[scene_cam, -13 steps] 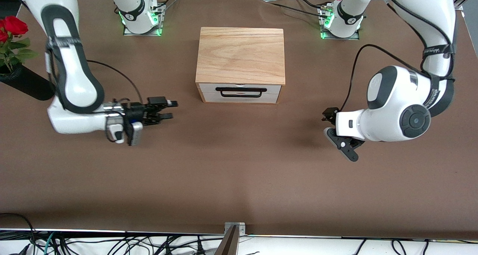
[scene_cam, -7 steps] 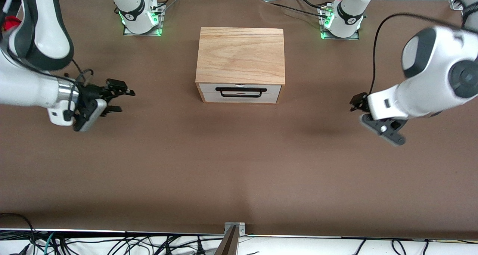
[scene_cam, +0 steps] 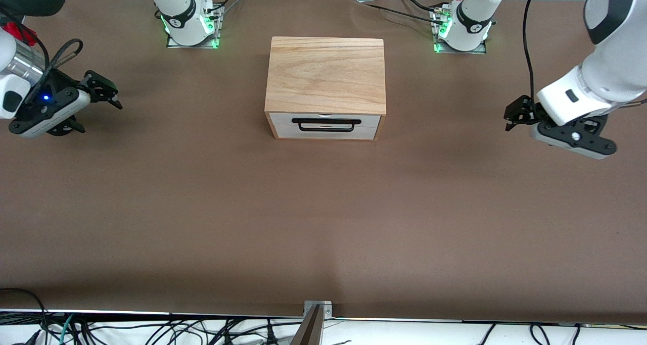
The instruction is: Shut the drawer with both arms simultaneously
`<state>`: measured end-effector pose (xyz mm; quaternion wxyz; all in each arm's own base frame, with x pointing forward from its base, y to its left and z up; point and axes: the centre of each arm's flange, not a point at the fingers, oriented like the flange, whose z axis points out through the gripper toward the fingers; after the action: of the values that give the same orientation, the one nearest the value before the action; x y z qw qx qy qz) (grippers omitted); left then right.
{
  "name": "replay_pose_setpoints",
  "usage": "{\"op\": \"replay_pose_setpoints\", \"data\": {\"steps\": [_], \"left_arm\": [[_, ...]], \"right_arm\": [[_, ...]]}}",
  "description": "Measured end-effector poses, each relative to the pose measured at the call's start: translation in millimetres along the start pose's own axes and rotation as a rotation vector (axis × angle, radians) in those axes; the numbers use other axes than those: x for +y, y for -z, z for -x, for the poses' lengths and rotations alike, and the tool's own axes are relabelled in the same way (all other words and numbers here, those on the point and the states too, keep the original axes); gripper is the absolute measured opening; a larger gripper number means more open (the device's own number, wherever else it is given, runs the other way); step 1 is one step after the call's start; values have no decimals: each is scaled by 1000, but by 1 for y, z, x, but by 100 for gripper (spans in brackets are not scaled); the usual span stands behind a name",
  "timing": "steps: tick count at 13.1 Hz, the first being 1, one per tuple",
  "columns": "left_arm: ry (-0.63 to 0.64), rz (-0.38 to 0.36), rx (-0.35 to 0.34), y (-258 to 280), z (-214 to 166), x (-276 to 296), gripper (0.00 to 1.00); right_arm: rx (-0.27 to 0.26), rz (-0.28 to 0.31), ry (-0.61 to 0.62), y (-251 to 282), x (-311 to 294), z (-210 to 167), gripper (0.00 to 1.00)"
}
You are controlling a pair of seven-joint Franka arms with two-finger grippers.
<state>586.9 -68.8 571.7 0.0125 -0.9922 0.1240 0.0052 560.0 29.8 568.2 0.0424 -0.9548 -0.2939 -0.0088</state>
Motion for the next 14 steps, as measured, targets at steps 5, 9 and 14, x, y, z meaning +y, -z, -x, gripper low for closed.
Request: {"op": "replay_pose_setpoints", "data": {"steps": [5,9,14], "left_arm": [[137,-5,12,9,11,-17,100],[162,-6,14,13,17,-29,100],[171,-4,-15,13,22,-34,100]], "right_arm": [[11,16,-238,23,-10,8,100],[22,51,-307,43,5,21,100],[-1,71,-338,45,11,27,100]]}}
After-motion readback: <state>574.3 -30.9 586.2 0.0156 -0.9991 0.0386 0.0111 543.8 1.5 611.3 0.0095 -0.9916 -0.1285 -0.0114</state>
